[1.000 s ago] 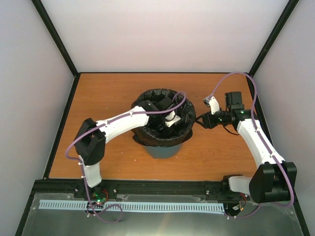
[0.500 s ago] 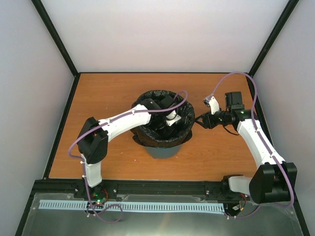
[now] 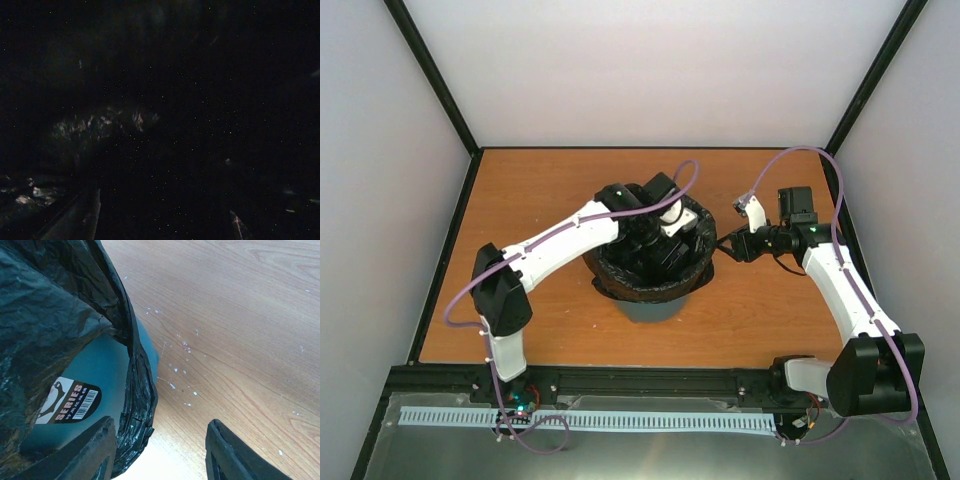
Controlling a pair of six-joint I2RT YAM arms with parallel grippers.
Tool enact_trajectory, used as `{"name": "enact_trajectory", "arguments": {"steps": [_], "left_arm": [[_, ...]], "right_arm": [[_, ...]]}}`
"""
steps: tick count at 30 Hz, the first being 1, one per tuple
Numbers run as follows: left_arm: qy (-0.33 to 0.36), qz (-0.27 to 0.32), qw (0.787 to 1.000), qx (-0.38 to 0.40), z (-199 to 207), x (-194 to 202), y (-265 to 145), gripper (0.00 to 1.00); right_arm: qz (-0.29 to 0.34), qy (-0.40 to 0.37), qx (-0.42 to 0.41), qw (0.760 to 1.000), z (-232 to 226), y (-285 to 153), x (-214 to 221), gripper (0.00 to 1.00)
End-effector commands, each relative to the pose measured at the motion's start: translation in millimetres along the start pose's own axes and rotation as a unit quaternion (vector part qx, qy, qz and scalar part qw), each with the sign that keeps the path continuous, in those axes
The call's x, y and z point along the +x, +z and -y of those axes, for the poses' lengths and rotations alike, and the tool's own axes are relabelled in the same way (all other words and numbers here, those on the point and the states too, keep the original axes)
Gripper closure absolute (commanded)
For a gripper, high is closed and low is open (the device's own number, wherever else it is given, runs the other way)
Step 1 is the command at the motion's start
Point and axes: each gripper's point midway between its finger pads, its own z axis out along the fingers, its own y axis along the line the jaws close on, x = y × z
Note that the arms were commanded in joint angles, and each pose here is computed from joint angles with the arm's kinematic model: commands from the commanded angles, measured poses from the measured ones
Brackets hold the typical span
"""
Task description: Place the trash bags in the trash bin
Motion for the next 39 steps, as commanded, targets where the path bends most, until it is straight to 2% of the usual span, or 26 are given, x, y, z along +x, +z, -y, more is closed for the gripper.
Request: {"name": "enact_trajectory", "arguments": {"steps": [1, 4, 7, 12, 16, 19, 23, 31, 36, 39], "left_arm": [[0.021, 0.072, 0.997, 0.004, 18.3, -30.3, -47.1, 0.31], [0.040, 0.121, 0.992, 0.020, 34.1, -39.5, -84.6, 0.30], [0.050, 0.166, 0.985, 0.015, 40.5, -32.5, -122.9, 0.27], [-0.013, 0.249, 0.965, -0.085, 1.1, -1.6, -184.4, 0.16], [-0.089, 0.301, 0.941, -0.126, -46.7, 30.8, -224.3, 0.10], [-0.108, 0.289, 0.943, -0.126, -61.6, 41.8, -212.3, 0.10], [-0.113, 0.260, 0.954, -0.095, -63.0, 41.3, -178.6, 0.16], [-0.114, 0.254, 0.959, -0.047, -58.8, 33.8, -146.6, 0.20], [-0.111, 0.277, 0.954, -0.036, -60.1, 16.0, -141.9, 0.19], [-0.105, 0.269, 0.957, -0.030, -62.2, 0.5, -133.5, 0.19]], "right_arm": [[0.006, -0.011, 0.000, 1.000, -4.0, -3.5, -2.0, 0.50], [0.009, -0.011, 0.003, 1.000, -3.6, -4.0, -2.4, 0.50], [0.006, -0.009, 0.001, 1.000, -3.2, -2.7, -1.3, 0.50], [0.005, -0.008, 0.000, 1.000, -2.9, -2.2, -0.8, 0.50], [0.007, -0.010, -0.002, 1.000, -4.2, -2.9, -1.7, 0.49], [0.006, -0.009, -0.005, 1.000, -5.0, -2.5, -1.5, 0.49], [0.003, -0.007, -0.007, 1.000, -4.6, -1.0, 0.3, 0.49], [0.007, -0.009, -0.004, 1.000, -4.9, -2.8, -1.3, 0.49], [0.013, -0.002, 0.017, 1.000, 4.9, -8.2, -10.5, 0.50], [0.025, 0.004, 0.029, 0.999, 12.5, -18.6, -19.6, 0.50]]}}
